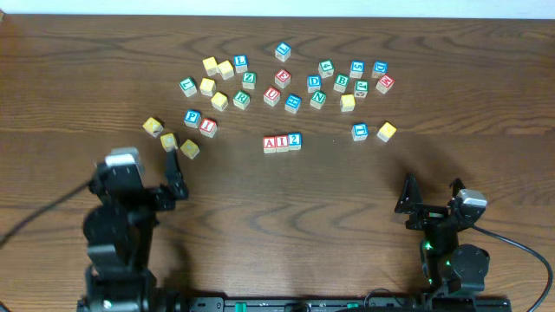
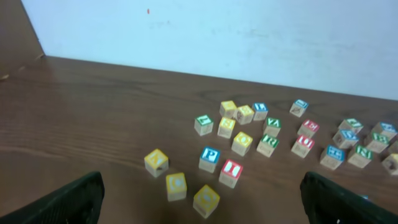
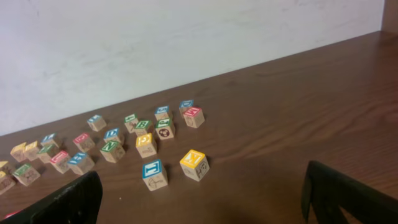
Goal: Spell out AI2
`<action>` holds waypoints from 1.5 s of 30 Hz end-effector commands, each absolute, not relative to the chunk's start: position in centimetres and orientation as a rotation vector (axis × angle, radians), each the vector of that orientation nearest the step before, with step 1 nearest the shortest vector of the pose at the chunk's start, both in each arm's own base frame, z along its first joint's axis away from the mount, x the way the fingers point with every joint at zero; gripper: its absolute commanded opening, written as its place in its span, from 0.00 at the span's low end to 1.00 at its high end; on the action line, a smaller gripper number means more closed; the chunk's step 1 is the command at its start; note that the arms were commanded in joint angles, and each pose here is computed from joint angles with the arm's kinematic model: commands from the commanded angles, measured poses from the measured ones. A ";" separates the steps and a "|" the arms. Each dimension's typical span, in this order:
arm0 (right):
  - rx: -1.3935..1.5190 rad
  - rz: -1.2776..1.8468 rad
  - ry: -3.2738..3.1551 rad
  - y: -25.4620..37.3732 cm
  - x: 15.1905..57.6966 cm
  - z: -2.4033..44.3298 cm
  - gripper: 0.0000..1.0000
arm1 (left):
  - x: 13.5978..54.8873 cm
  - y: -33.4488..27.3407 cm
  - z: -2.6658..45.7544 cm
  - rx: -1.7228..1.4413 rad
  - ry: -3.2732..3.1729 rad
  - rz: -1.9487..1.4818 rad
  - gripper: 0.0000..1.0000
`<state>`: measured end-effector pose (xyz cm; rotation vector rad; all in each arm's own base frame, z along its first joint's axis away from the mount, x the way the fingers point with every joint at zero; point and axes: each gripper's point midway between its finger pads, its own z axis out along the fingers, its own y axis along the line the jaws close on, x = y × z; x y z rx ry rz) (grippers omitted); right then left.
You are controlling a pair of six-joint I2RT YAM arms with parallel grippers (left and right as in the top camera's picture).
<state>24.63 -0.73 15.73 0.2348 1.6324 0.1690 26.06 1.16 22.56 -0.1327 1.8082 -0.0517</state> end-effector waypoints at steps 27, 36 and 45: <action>0.237 0.147 1.630 -1.1 24.6 15.7 0.99 | 24.2 1.2 16.2 0.049 1.668 0.115 1.00; 0.237 0.147 1.630 -1.1 24.6 15.7 0.99 | 24.5 1.3 14.8 0.080 1.678 0.142 1.00; 0.237 0.147 1.630 -1.1 24.6 15.7 0.99 | 24.4 1.3 13.8 0.080 1.719 0.138 1.00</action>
